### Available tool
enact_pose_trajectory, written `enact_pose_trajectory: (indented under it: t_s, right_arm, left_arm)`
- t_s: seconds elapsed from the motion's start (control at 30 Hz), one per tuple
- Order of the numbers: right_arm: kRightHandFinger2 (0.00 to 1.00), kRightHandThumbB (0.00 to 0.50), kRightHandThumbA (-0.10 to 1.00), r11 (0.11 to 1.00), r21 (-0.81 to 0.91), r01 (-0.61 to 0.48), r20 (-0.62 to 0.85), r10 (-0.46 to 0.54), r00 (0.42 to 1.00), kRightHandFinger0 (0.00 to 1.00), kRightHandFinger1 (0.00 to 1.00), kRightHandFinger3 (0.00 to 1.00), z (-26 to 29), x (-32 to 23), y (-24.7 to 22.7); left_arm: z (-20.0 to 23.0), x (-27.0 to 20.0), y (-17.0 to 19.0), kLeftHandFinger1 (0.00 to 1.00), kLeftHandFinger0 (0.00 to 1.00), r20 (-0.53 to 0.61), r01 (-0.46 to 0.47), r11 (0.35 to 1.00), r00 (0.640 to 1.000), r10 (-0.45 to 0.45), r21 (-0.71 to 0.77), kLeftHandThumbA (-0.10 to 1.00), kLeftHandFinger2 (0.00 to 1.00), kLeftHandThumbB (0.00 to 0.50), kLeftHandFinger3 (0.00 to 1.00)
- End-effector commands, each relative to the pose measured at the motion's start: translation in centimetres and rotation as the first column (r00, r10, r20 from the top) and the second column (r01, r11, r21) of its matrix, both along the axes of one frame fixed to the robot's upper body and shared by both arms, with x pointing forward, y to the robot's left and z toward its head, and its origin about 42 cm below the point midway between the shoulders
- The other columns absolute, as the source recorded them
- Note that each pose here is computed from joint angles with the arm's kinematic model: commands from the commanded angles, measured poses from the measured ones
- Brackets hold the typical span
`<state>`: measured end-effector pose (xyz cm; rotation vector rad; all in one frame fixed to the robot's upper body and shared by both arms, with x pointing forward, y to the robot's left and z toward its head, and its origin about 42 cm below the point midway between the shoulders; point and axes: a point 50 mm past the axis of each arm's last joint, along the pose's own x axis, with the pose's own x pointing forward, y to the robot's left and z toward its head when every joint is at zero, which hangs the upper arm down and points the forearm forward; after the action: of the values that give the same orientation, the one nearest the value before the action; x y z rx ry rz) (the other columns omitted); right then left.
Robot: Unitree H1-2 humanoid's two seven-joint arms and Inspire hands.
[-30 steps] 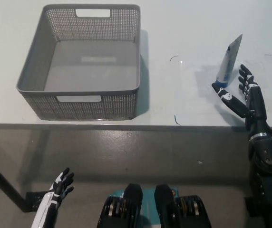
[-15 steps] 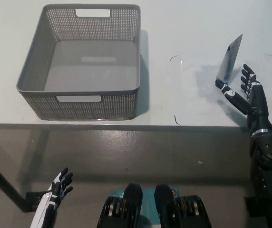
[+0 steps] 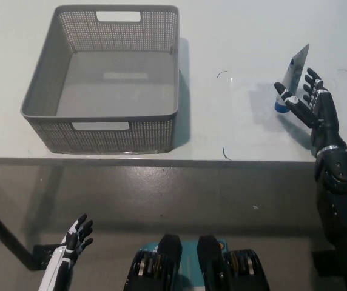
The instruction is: Use the right hand to pick up a shampoo and place it into a container on the left side
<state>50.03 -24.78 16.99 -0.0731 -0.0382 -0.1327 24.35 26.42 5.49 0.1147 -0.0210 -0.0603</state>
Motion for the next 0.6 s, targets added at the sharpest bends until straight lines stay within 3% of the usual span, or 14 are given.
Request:
enact_pose_trajectory:
  t_s: [0.0, 0.17, 0.2, 0.57]
  right_arm:
    - [1.00, 0.475, 1.00, 1.000, 0.026, -0.016, 0.114, 0.013, 0.993, 1.00, 1.00, 1.00, 3.7, 2.0, 0.4]
    - [1.00, 0.492, 1.00, 0.998, 0.057, -0.021, 0.100, 0.015, 0.995, 1.00, 1.00, 1.00, 3.4, 2.4, 0.7]
    - [1.00, 0.459, 1.00, 0.996, 0.079, -0.029, 0.108, 0.020, 0.994, 1.00, 1.00, 1.00, 3.4, 2.5, 0.8]
    - [1.00, 0.437, 0.97, 0.988, 0.149, -0.051, 0.061, 0.042, 0.997, 1.00, 1.00, 1.00, 2.8, 3.6, 1.2]
  left_arm:
    - [0.9, 0.0, 0.4, 1.00, 1.00, 0.061, 0.003, 1.000, 0.998, -0.003, 0.010, 1.00, 1.00, 0.315, 1.00]
    - [0.9, 0.0, 0.4, 1.00, 1.00, 0.056, 0.008, 1.000, 0.998, -0.008, 0.007, 1.00, 1.00, 0.330, 1.00]
    - [0.9, 0.0, 0.4, 1.00, 1.00, 0.059, 0.010, 1.000, 0.998, -0.010, 0.006, 1.00, 1.00, 0.320, 1.00]
    - [1.1, -0.1, 0.4, 1.00, 1.00, 0.064, 0.011, 1.000, 0.998, -0.012, 0.016, 1.00, 1.00, 0.326, 1.00]
